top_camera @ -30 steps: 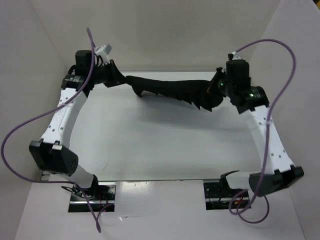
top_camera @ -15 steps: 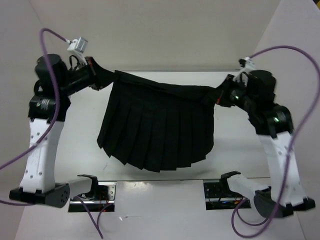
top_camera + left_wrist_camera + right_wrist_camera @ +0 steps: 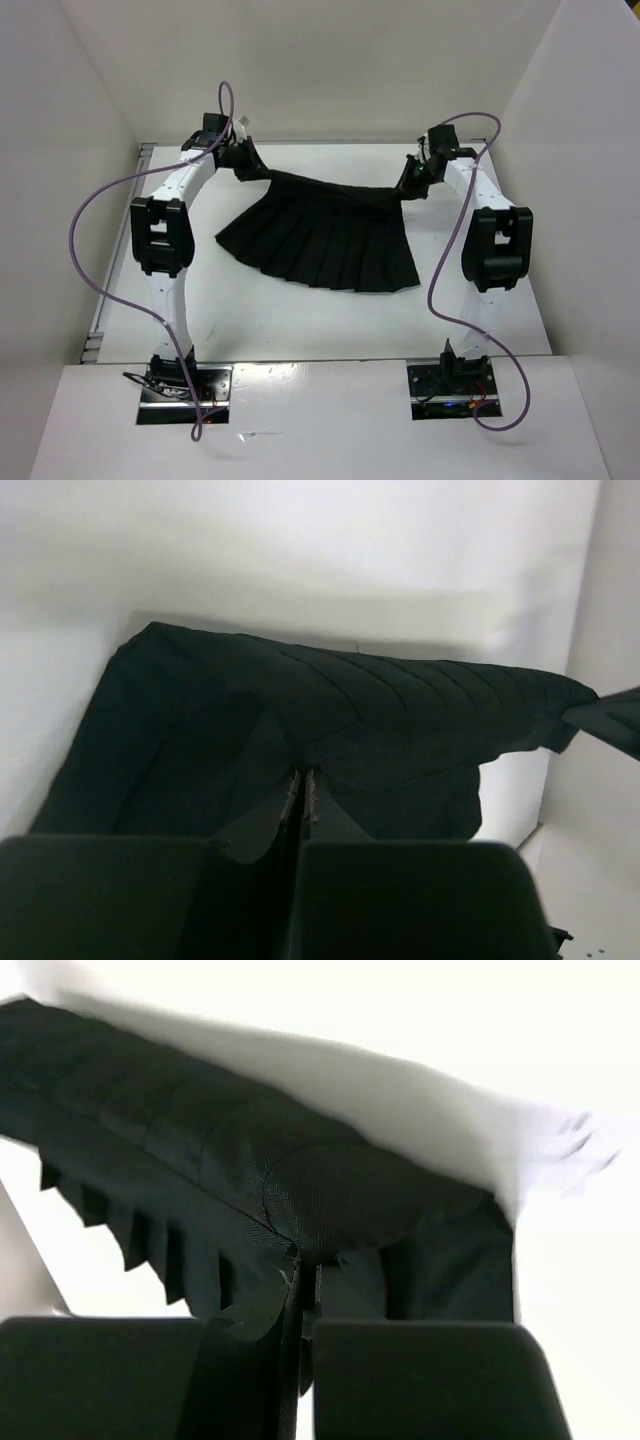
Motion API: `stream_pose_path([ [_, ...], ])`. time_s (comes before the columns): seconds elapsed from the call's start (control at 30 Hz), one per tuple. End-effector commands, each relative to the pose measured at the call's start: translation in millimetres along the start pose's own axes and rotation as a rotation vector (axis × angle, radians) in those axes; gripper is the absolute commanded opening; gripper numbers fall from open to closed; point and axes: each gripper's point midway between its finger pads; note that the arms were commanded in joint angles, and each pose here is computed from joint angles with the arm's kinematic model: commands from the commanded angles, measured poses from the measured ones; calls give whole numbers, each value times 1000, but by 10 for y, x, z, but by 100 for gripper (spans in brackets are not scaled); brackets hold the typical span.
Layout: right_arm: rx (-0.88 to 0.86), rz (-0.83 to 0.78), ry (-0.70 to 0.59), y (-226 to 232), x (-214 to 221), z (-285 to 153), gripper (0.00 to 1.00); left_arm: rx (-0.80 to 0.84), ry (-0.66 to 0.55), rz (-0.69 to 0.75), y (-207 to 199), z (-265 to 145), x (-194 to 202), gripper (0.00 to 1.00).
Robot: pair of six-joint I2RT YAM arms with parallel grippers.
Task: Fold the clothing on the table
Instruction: Fold the skirt
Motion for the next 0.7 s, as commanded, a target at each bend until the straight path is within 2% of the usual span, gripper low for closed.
stream_pose_path([
  [0.0, -61, -106, -199, 170, -530, -348, 1, 136, -77, 86, -559, -274, -269, 0],
  [0.1, -69, -97, -175, 192, -329, -407, 1, 143, -71, 88, -481, -320, -118, 0],
  [0.13, -71, -107, -197, 250, -309, -541, 1, 164, -93, 109, -576, -456, -91, 0],
  [0.17, -78, -116, -192, 314, -237, -568, 1, 133, -61, 87, -402, -420, 60, 0],
  [0.2, -78, -99, -139, 307, -10, -519, 1, 125, -52, 79, -361, -445, 129, 0],
  [0.23, -77, -114, -149, 389, 56, -632, 1, 130, -58, 97, -393, -546, 184, 0],
  [0.3, -79, -121, -74, 480, 406, -556, 1, 85, -23, 69, -158, -521, 390, 0],
  [0.53, -72, -149, 135, 735, 1320, -528, 0, -1, -12, 54, 101, -815, 806, 0],
  [0.67, 30, -139, 277, 567, 1750, -415, 0, -188, -32, 39, 561, -830, 966, 0],
])
Point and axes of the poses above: each gripper's point midway between its finger pads, its own z axis out along the fingers, its own y axis along the line the jaws close on, x = y × z, and after that the axes turned 15 degrees about -z, right-handed
